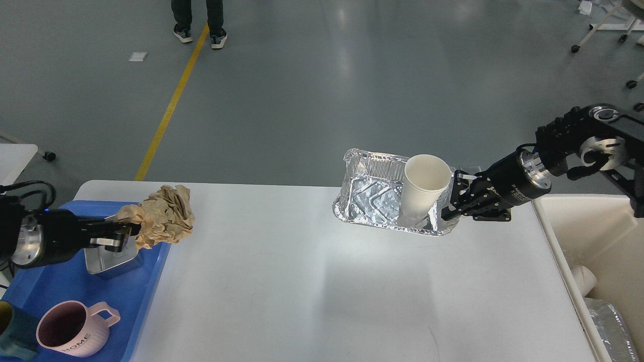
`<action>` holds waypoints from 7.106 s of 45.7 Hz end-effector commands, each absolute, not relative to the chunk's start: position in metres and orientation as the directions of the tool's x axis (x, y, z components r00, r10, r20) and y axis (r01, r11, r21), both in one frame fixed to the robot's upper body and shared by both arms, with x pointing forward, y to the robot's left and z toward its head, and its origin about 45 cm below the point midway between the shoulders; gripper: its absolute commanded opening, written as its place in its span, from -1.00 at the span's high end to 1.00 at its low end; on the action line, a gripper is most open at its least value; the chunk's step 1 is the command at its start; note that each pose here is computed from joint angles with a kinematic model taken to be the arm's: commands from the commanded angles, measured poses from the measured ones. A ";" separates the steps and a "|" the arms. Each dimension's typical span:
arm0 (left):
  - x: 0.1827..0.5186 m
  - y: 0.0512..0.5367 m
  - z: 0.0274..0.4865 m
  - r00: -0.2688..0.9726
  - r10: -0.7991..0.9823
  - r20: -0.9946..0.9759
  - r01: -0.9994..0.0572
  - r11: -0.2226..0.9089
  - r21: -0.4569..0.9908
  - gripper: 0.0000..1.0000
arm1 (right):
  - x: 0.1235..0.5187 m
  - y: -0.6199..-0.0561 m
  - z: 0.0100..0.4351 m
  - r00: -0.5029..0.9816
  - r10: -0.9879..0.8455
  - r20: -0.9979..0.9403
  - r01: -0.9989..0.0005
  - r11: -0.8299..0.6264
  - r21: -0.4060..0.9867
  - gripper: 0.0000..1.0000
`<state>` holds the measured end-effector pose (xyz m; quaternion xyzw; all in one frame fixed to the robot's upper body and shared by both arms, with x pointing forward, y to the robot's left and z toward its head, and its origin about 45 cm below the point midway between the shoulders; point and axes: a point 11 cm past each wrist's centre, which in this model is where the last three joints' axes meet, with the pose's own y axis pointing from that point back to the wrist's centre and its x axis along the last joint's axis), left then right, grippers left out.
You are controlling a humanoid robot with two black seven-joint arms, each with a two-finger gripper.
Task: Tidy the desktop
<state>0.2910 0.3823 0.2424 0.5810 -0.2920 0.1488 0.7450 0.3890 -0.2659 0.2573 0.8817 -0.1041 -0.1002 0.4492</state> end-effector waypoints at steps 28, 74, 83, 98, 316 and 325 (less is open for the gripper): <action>0.349 0.301 0.352 0.657 -0.081 0.750 -0.614 0.519 0.594 0.96 | 0.392 -0.259 0.261 0.965 -0.254 -0.066 -0.094 -0.571 0.816 1.00; 0.412 0.066 0.267 0.671 -0.266 0.692 -0.380 0.678 0.629 0.85 | 0.393 -0.251 0.262 0.969 -0.240 -0.064 -0.089 -0.577 0.812 1.00; 0.413 0.062 0.270 0.661 -0.262 0.703 -0.388 0.683 0.619 -0.10 | 0.393 -0.254 0.263 0.968 -0.244 -0.061 -0.093 -0.576 0.812 1.00; 0.420 0.059 0.299 0.701 -0.107 0.705 -0.405 0.754 0.517 -0.93 | 0.392 -0.254 0.260 0.967 -0.245 -0.068 -0.089 -0.576 0.813 1.00; 0.317 0.347 0.201 0.041 0.416 -0.909 -0.998 0.066 -0.015 -0.94 | 0.354 -0.362 0.185 0.130 -0.484 -0.866 -0.991 -0.092 -0.098 -1.00; 0.317 0.347 0.202 0.044 0.423 -0.905 -0.997 0.070 -0.016 -0.94 | 0.355 -0.361 0.188 0.146 -0.519 -0.842 -0.989 -0.096 -0.113 -1.00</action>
